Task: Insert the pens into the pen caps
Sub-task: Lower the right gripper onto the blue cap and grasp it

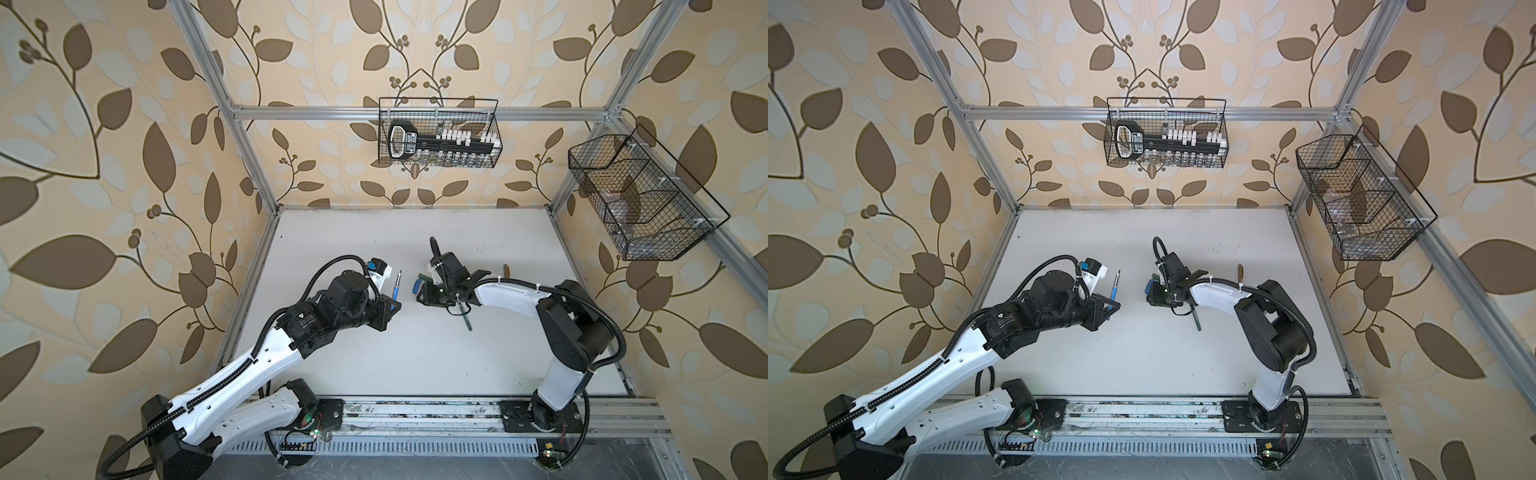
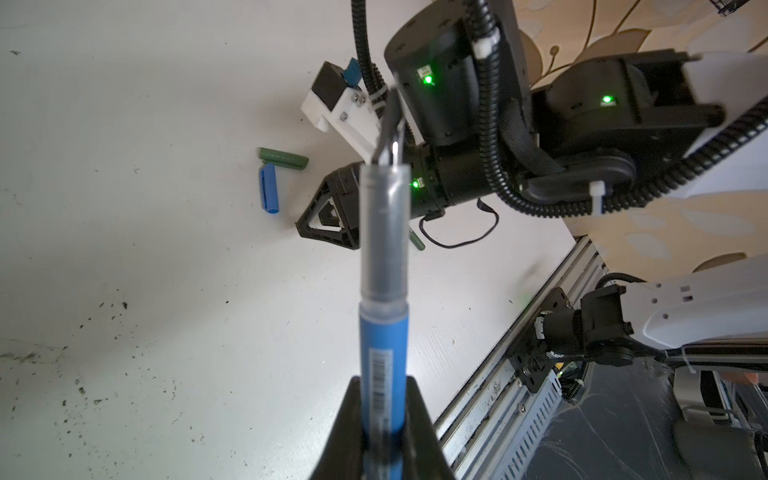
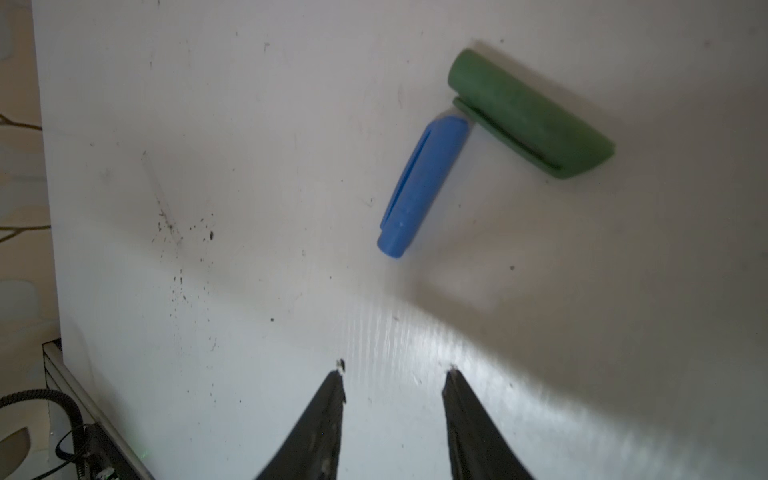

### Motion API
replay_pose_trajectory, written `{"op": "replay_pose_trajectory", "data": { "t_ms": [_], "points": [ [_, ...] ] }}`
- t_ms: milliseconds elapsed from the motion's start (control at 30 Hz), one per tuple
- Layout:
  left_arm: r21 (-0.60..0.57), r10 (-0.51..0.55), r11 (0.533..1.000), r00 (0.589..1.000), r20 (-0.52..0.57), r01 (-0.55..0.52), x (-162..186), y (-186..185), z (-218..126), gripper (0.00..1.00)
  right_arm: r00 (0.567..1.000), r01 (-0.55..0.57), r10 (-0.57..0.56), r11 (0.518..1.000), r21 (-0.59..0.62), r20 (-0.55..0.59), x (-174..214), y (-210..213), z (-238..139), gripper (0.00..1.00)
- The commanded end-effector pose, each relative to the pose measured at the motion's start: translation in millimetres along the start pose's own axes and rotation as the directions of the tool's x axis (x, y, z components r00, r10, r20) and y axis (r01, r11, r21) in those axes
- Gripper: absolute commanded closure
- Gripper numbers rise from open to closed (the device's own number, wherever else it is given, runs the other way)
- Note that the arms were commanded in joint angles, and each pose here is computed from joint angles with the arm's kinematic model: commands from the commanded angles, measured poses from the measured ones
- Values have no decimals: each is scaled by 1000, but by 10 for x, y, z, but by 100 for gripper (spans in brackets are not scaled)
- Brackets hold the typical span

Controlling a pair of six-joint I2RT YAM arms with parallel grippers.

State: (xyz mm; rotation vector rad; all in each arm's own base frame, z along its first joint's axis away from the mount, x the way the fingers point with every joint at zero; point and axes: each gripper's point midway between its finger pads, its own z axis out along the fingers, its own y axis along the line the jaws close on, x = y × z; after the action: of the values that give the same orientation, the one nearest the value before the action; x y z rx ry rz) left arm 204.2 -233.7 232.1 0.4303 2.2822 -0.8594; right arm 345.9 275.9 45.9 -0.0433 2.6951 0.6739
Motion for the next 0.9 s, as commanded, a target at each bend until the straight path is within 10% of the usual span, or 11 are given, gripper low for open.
{"op": "replay_pose_trajectory", "data": {
  "t_ms": [0,867],
  "points": [
    [10,20,1000,1000,7,-20,11,-12,-29,87,998,-29,32,999,-43,58,-282,60,72,61],
    [-21,57,998,998,-8,-57,46,53,-9,86,999,-42,42,998,51,-5,-392,-127,477,72]
  ]
}}
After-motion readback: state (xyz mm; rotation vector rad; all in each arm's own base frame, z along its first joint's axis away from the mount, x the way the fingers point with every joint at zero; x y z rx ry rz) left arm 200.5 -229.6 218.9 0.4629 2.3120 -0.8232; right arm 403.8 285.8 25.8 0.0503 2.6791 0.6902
